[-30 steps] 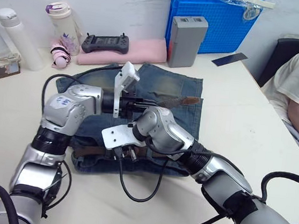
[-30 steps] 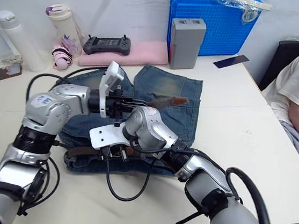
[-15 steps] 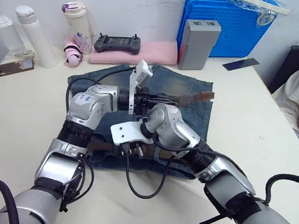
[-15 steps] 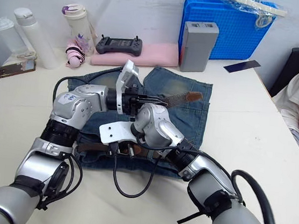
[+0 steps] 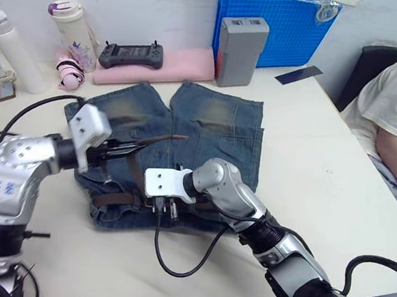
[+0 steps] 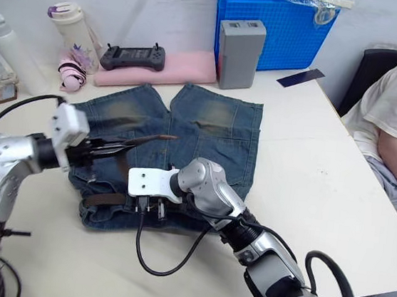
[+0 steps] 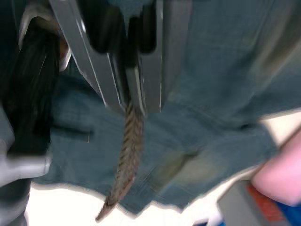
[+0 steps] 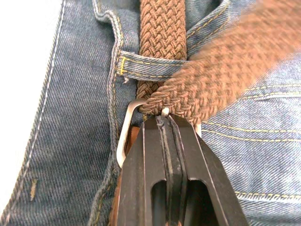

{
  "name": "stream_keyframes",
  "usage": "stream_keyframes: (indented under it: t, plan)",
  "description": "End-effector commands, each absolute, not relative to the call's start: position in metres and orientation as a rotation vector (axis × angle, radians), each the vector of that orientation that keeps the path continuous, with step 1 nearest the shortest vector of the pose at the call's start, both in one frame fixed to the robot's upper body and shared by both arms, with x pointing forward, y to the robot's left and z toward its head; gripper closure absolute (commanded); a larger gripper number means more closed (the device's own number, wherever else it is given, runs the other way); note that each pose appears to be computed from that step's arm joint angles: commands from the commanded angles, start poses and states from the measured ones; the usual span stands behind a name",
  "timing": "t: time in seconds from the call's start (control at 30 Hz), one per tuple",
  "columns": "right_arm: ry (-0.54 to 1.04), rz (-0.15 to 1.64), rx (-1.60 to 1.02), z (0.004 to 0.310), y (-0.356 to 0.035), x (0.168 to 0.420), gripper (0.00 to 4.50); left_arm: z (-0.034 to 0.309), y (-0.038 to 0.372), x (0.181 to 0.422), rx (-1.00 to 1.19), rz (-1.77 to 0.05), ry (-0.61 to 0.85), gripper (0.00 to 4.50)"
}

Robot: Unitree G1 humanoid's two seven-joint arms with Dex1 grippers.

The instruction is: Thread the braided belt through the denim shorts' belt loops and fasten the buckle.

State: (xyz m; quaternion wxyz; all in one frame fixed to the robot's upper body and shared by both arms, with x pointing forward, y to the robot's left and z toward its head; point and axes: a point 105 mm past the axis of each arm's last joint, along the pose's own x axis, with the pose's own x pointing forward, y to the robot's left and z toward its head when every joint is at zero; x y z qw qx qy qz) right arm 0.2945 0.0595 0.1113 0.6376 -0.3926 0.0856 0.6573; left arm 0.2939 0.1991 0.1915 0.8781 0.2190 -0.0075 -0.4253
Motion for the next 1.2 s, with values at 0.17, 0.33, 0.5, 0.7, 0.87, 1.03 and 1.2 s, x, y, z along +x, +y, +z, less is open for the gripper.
stream_keyframes:
  t: [0.17, 0.33, 0.5, 0.7, 0.87, 1.03, 1.2]
  plan:
    - [0.058, 1.407, -0.745, 0.145, 0.046, 0.288, 2.17, 0.204, 0.208, 0.279, 0.502, -0.799, -0.068, 4.50]
    - [-0.027, 1.337, -0.739, 0.153, 0.024, 0.275, 0.05, 0.203, 0.215, 0.275, 0.481, -0.784, -0.043, 4.50]
    - [-0.084, 1.244, -0.798, 0.141, 0.013, 0.272, 0.05, 0.209, 0.219, 0.276, 0.456, -0.773, -0.040, 4.50]
    - [-0.179, 1.134, -0.872, 0.139, 0.020, 0.275, 0.05, 0.217, 0.220, 0.278, 0.432, -0.769, -0.043, 4.50]
    - [-0.203, 1.066, -0.915, 0.135, 0.022, 0.281, 0.05, 0.221, 0.220, 0.280, 0.414, -0.768, -0.043, 4.50]
    - [-0.225, 1.084, -0.905, 0.139, 0.026, 0.276, 0.05, 0.240, 0.219, 0.291, 0.319, -0.736, -0.095, 4.50]
    - [-0.244, 1.131, -0.857, 0.150, 0.020, 0.271, 0.05, 0.242, 0.217, 0.294, 0.336, -0.750, -0.092, 4.50]
